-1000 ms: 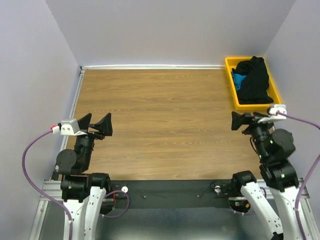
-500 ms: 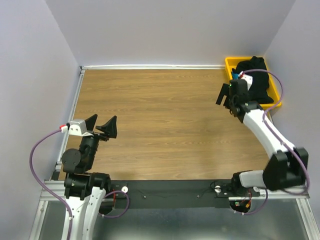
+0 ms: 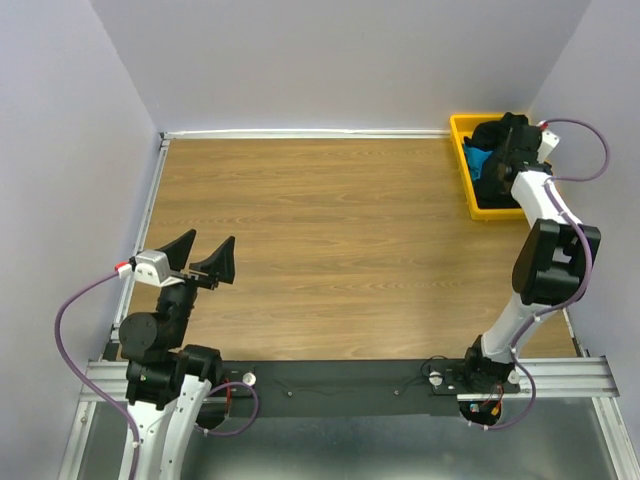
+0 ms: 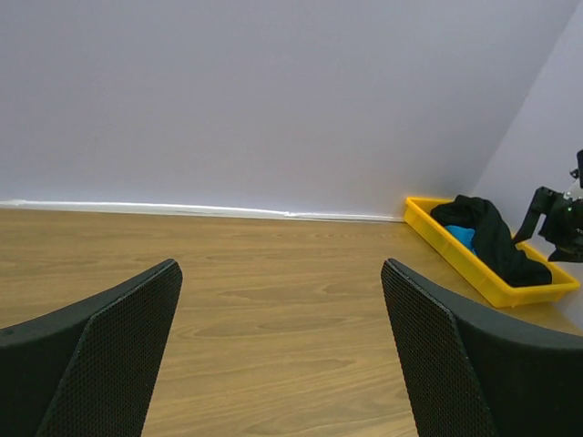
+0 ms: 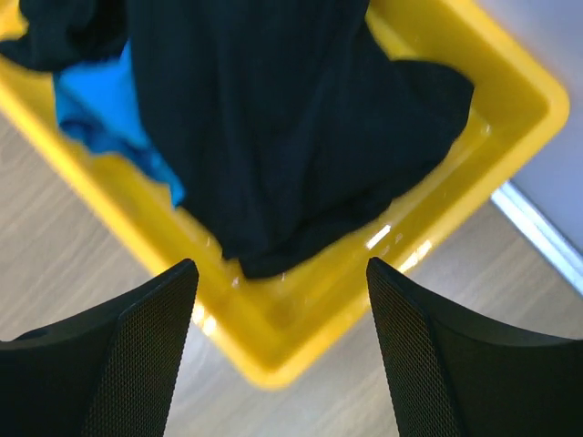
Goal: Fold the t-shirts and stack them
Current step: Grab the tshirt from the pile
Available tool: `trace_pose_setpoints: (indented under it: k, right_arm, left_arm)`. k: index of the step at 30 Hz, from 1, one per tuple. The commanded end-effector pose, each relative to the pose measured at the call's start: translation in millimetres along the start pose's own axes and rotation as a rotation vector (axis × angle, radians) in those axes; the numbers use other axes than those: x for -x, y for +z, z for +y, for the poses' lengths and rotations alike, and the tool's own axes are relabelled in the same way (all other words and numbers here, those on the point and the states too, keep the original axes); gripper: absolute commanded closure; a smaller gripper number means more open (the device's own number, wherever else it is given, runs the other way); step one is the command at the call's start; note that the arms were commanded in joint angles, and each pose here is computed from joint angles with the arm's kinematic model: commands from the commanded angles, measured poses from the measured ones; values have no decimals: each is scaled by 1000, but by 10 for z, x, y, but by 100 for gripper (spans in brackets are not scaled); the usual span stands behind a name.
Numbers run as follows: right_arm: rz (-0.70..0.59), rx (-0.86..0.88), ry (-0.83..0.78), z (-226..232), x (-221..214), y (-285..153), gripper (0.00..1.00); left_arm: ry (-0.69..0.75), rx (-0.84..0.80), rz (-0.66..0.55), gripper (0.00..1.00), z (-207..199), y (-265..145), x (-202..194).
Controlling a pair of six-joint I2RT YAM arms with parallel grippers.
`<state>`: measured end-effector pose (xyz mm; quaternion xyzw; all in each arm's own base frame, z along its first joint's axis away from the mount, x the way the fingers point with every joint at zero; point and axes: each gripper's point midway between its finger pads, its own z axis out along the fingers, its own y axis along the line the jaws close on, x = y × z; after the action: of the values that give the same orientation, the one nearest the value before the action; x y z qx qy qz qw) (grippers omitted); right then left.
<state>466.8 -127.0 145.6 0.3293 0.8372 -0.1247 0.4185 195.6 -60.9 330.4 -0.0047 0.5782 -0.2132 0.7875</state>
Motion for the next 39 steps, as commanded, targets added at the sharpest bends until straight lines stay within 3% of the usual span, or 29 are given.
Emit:
trace_pose_setpoints:
  k: [1,10,13,17,21,24,32,39]
  right_arm:
    - [19,19,38,-11,99,334,20]
    - [134,89,47,133,-220,874,34]
    - [159,97,40,144,-351,950,47]
    - [154,81,15,77,-368,907,81]
    - [77,95,13,55,-39,619,95]
    - [-19,116,21,49,361,288,98]
    - [-361,137,39,-56,1650,-799,99]
    - [-577,375,-2,287,2445,-1777,99]
  left_arm:
    - [19,-36,21,1,-40,51,-74]
    - [16,-4,80,2,28,118,-196]
    - [13,0,89,2,34,131,-211]
    - [12,11,90,2,56,138,-217]
    - [13,4,97,1,47,146,-237]
    - [14,6,105,1,54,152,-255]
    - [16,-7,115,2,35,165,-278]
    - [13,-4,125,1,44,178,-309]
